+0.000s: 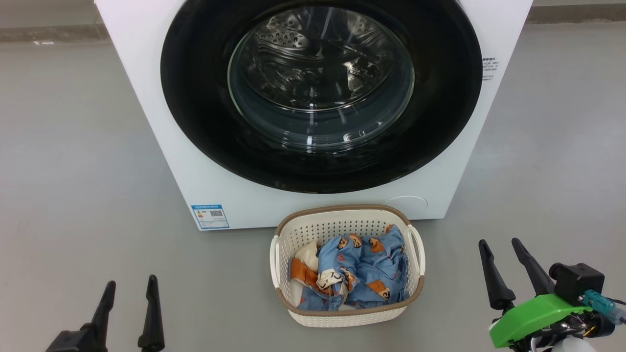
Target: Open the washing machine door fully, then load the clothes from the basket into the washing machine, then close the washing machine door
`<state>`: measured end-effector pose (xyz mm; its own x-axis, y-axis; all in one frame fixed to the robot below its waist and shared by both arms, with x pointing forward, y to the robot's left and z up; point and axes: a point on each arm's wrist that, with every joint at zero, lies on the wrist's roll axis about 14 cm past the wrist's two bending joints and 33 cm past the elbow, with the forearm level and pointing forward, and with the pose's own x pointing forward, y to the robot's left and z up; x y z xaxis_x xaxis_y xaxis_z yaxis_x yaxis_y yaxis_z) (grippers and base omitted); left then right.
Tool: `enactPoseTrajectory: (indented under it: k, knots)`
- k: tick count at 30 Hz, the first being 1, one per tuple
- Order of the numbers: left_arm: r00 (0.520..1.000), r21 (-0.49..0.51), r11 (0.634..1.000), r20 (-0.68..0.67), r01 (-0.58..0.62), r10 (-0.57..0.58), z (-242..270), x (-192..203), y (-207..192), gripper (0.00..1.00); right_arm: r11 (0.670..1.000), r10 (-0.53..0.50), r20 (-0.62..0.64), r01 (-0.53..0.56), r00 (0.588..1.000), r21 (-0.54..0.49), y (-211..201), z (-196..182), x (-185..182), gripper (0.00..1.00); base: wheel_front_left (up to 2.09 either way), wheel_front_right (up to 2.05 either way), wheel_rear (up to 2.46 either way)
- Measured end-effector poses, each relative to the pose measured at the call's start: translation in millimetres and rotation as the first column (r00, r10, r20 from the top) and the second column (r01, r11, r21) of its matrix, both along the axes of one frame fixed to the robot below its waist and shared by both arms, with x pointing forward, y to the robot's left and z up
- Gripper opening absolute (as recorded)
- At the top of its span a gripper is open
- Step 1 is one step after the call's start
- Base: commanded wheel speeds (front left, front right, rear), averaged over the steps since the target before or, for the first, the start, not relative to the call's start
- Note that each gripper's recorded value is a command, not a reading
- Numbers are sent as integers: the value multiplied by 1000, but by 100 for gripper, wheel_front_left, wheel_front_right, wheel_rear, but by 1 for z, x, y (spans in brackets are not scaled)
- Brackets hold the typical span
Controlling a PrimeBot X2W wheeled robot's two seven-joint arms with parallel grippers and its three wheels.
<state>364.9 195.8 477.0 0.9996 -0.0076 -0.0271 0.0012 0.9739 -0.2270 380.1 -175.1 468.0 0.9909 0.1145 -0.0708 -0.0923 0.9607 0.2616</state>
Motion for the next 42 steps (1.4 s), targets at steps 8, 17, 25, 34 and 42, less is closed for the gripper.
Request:
enactPoseTrajectory:
  k: [8, 17, 25, 34, 42]
  knots:
    - [1000, 81, 997, 24, 14, -15, 5, 4, -1, 100, 996, 21, 22, -19, 1000, -82, 1, 1, -1, 100, 0, 0, 0]
    - [1000, 104, 994, 18, 15, -17, 2, 3, 0, 100, 992, 26, 37, -21, 999, -128, -1, 3, -1, 100, 0, 0, 0]
    - [1000, 84, 996, 17, 11, -13, 2, 4, 0, 100, 992, 15, 42, -10, 999, -124, -3, 5, -2, 100, 0, 0, 0]
    - [1000, 85, 996, 9, 5, -6, -1, 3, 3, 100, 993, 2, 49, 4, 999, -122, -7, 7, -1, 100, 17, 16, -33]
    - [1000, 95, 995, 4, 6, -6, -2, 4, 3, 100, 993, 0, 45, 6, 999, -118, -7, 6, -1, 100, 83, 83, -167]
